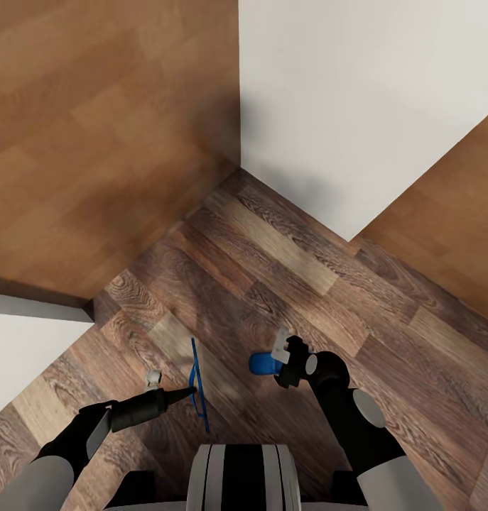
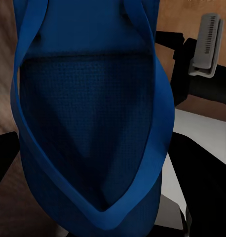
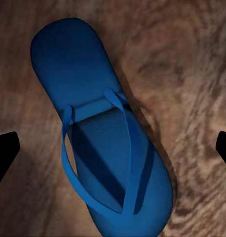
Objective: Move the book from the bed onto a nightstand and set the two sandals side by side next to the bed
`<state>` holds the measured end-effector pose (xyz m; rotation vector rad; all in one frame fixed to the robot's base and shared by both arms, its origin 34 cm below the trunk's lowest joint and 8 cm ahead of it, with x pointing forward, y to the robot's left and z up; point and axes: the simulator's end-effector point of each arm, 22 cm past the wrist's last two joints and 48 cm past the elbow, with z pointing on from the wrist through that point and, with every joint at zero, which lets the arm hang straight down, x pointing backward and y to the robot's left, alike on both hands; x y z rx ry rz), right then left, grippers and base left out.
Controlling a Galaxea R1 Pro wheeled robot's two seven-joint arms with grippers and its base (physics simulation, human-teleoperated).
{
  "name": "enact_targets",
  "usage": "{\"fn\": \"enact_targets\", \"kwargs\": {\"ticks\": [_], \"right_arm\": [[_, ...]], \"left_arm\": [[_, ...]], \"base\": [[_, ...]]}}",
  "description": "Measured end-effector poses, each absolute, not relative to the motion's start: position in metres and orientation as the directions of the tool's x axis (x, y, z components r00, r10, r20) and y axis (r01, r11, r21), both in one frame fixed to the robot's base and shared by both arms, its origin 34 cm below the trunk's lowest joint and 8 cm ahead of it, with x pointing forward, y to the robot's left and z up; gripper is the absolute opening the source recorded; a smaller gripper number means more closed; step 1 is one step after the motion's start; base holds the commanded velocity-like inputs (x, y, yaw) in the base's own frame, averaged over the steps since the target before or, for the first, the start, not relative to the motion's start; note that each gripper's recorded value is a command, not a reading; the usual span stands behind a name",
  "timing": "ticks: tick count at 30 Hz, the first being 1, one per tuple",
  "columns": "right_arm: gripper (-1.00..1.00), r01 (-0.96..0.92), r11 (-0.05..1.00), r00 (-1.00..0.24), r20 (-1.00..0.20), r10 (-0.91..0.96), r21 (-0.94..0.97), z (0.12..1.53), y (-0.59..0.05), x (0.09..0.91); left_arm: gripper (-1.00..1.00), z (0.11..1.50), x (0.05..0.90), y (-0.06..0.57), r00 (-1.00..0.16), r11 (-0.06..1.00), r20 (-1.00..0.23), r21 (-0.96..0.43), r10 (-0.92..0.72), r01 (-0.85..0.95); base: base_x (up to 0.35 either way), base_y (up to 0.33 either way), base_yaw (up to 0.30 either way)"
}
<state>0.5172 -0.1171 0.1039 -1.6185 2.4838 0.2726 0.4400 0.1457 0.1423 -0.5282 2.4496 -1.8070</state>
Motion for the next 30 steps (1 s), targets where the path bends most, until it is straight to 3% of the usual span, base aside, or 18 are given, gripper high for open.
{"fn": "enact_targets", "kwargs": {"ticks": [30], "right_arm": [[1.00,-0.913,0.398,-0.407,-0.227,-0.885,0.083,0.095,-0.117,0.509]], "left_arm": [[-1.00,0.135,0.433,0.146,-0.936,0.256,0.179,-0.931,-0.302,-0.261]], "base": [[0.001,0.000,0.000]]}}
